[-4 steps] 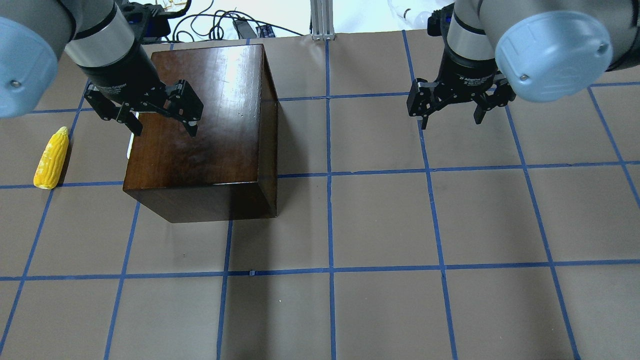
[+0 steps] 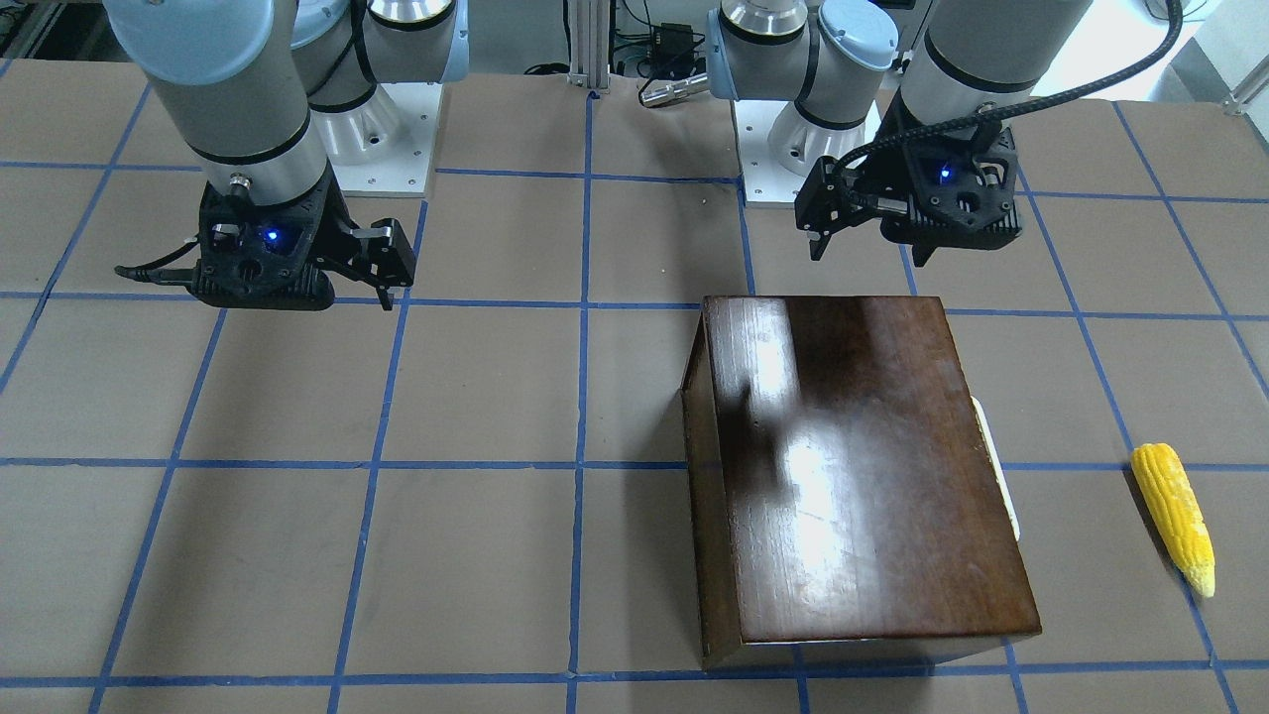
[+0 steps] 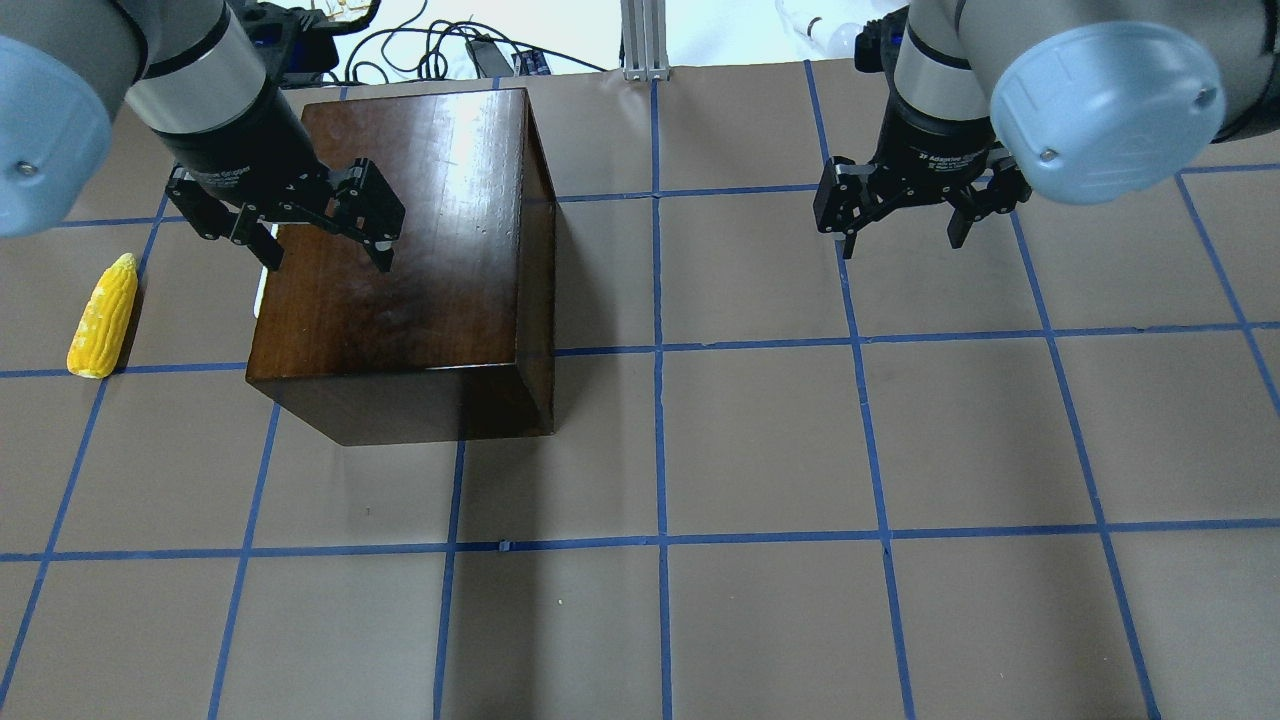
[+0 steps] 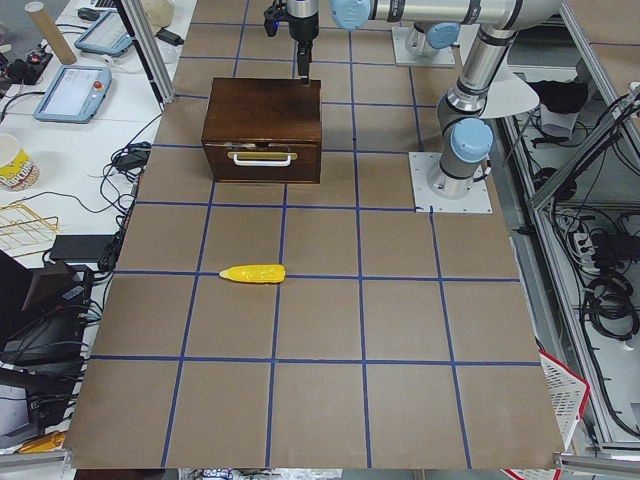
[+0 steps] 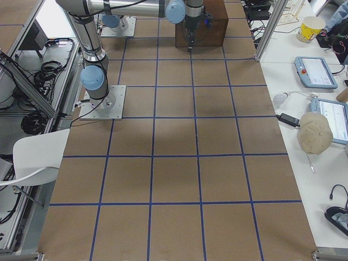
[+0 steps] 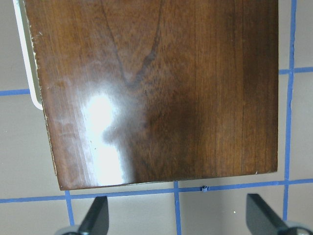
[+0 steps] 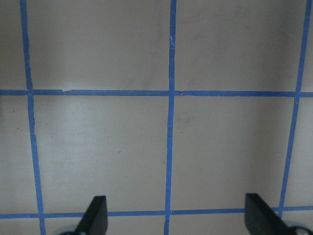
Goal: Open drawer and put corn inside
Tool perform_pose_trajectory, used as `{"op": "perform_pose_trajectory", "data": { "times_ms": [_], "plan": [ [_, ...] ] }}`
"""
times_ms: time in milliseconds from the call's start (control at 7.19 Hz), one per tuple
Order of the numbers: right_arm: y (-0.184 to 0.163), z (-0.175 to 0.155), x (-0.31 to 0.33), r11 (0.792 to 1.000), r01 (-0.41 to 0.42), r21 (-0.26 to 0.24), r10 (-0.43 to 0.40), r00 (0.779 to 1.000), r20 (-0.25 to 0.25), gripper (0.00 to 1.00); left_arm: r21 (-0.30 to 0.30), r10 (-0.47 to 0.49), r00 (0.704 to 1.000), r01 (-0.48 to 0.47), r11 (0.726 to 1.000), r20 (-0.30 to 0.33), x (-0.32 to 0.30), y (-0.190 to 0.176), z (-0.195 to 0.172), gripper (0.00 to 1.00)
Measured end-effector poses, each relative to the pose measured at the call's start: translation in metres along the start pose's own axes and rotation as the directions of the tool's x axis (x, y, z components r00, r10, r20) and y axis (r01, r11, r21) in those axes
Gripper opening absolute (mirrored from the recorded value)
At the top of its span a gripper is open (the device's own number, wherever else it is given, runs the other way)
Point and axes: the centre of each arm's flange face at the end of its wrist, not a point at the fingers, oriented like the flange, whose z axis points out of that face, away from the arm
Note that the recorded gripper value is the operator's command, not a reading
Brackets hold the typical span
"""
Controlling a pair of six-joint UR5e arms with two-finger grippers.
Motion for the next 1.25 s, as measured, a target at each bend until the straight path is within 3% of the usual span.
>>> {"op": "perform_pose_trajectory", "data": {
  "times_ms": [1252],
  "plan": [
    [0.0001,0.0,0.0,1.0,0.0,-0.001,0.0,1.0,0.0,1.0,-0.001,0.007,1.0,-0.007,1.0,-0.002,-0.0023,-0.0086,0.0056,1.0]
  ]
}}
